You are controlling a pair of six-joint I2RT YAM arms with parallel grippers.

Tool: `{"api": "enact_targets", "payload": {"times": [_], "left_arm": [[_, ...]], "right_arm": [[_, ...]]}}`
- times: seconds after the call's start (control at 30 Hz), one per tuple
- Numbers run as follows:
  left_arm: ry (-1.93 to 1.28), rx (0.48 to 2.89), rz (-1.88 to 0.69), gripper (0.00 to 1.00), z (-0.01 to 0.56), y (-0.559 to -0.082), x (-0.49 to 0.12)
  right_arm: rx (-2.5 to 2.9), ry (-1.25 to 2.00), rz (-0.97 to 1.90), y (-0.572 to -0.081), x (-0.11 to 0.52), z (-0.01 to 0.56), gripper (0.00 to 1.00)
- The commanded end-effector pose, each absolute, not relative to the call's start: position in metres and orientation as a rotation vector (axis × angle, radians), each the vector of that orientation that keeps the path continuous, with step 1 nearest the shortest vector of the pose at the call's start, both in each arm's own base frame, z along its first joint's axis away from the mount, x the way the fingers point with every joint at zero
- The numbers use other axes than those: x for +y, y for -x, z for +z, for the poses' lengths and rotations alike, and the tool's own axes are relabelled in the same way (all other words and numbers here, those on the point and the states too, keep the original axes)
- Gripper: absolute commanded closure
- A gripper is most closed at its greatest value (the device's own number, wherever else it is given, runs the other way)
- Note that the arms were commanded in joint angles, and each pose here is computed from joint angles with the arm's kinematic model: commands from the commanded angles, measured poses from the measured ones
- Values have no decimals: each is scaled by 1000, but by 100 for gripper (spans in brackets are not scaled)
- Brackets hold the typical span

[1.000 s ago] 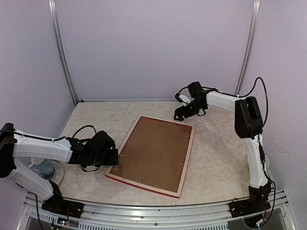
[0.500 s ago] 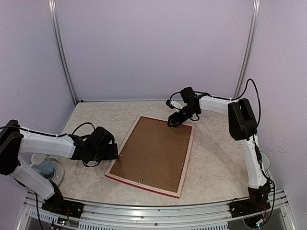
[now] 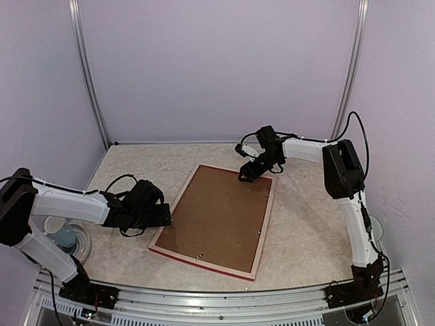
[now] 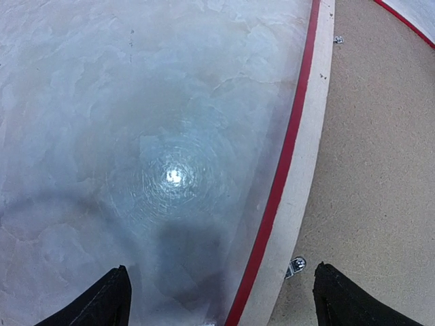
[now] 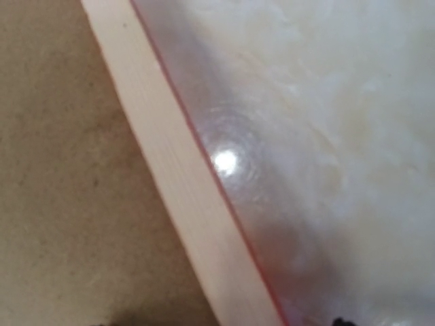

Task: Put the photo into the frame
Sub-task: Press the fastener onto the backboard.

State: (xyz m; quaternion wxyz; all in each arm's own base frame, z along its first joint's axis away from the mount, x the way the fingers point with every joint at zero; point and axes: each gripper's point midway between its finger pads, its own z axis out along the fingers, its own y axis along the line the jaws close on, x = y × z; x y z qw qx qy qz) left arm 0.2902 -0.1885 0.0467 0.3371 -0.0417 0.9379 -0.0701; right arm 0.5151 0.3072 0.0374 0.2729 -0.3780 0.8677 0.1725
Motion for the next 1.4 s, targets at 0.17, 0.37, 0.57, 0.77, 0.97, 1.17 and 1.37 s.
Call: {"api": "enact_targets", "payload": {"times": [0.17, 0.37, 0.57, 0.77, 0.97, 1.17, 1.37], "left_arm": [[108, 2449, -199, 8, 41, -287, -186], [109, 2460, -214, 9, 37, -286, -189], [98, 2448, -231, 9, 43, -288, -194], [95, 2449, -235, 9, 44, -289, -196], [89, 2456, -236, 9, 41, -288, -197], [86, 2457, -244, 9, 42, -287, -198], [83, 2462, -244, 9, 41, -286, -199]], "right_arm": [[2292, 933, 636, -522, 299, 72, 24], [2295, 890, 641, -531, 298, 78, 23], [2314, 887, 649, -532, 299, 71, 24], [2326, 921, 618, -529, 304, 63, 25], [2351, 934, 594, -527, 306, 51, 27], [2377, 932, 569, -526, 303, 41, 29], [2386, 934, 566, -525, 302, 37, 36]]}}
